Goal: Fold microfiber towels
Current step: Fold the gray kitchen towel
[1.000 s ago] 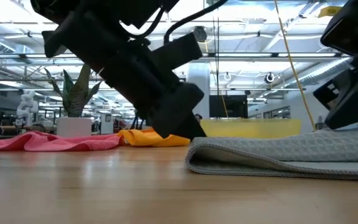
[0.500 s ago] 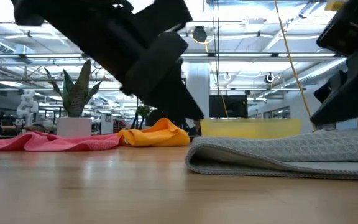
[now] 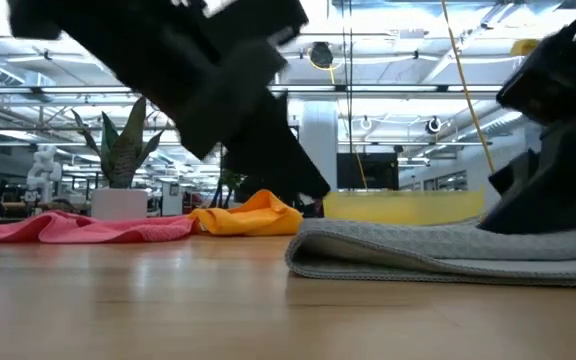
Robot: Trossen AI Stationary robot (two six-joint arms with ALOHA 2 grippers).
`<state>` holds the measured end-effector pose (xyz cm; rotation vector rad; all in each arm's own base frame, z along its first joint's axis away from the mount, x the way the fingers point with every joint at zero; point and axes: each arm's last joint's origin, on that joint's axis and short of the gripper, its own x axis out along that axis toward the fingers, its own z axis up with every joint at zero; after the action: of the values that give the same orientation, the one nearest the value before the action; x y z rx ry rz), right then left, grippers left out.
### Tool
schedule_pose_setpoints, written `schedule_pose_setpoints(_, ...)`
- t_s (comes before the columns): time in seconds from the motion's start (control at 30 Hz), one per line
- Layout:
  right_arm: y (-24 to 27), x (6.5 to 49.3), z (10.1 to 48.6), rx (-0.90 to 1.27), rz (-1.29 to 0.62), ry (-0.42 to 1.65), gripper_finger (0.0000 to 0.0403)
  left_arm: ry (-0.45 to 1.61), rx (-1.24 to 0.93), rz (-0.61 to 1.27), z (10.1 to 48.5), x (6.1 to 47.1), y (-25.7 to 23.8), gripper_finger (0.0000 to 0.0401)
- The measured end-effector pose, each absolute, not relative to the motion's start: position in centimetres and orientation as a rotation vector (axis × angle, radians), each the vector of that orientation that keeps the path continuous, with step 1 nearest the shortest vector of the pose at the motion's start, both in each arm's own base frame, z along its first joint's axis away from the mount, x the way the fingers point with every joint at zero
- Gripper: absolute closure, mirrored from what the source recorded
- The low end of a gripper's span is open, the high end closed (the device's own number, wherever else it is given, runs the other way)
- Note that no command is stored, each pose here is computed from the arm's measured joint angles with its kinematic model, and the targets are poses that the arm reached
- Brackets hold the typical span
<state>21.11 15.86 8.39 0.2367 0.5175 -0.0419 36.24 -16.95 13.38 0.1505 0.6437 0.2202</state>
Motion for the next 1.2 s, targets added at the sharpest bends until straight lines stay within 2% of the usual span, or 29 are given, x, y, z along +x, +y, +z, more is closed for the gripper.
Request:
schedule_pose_setpoints(0.23, 17.3, 21.3, 11.9, 0.069, 0.116, 0.410, 0.0403, 0.672, 0.140, 0.198, 13.2, 35.0, -18.6, 0.0290)
schedule_pose_setpoints(0.33, 17.9, 22.6, 12.7, 0.038, 0.220, 0.399, 0.0402, 0.705, 0.127, 0.221, 12.6, 34.4, -18.7, 0.0290)
schedule_pose_setpoints(0.4, 18.1, 23.7, 12.7, -0.001, 0.225, 0.401, 0.0395, 0.705, 0.115, 0.224, 12.4, 34.1, -18.9, 0.0290)
schedule_pose_setpoints(0.7, 16.6, 28.0, 10.4, -0.236, 0.083, 0.518, 0.0294, 0.707, 0.088, 0.229, 11.6, 33.5, -18.6, 0.0290)
schedule_pose_setpoints(0.83, 16.0, 29.0, 10.0, -0.286, 0.058, 0.590, 0.0273, 0.703, 0.080, 0.230, 11.6, 33.5, -18.6, 0.0290)
schedule_pose_setpoints(1.0, 15.6, 29.3, 9.3, -0.305, 0.043, 0.628, 0.0293, 0.695, 0.072, 0.228, 11.6, 33.6, -18.7, 0.0290)
schedule_pose_setpoints(1.2, 15.4, 29.2, 9.3, -0.325, -0.016, 0.627, 0.0367, 0.688, 0.066, 0.226, 11.7, 33.6, -18.7, 0.0290)
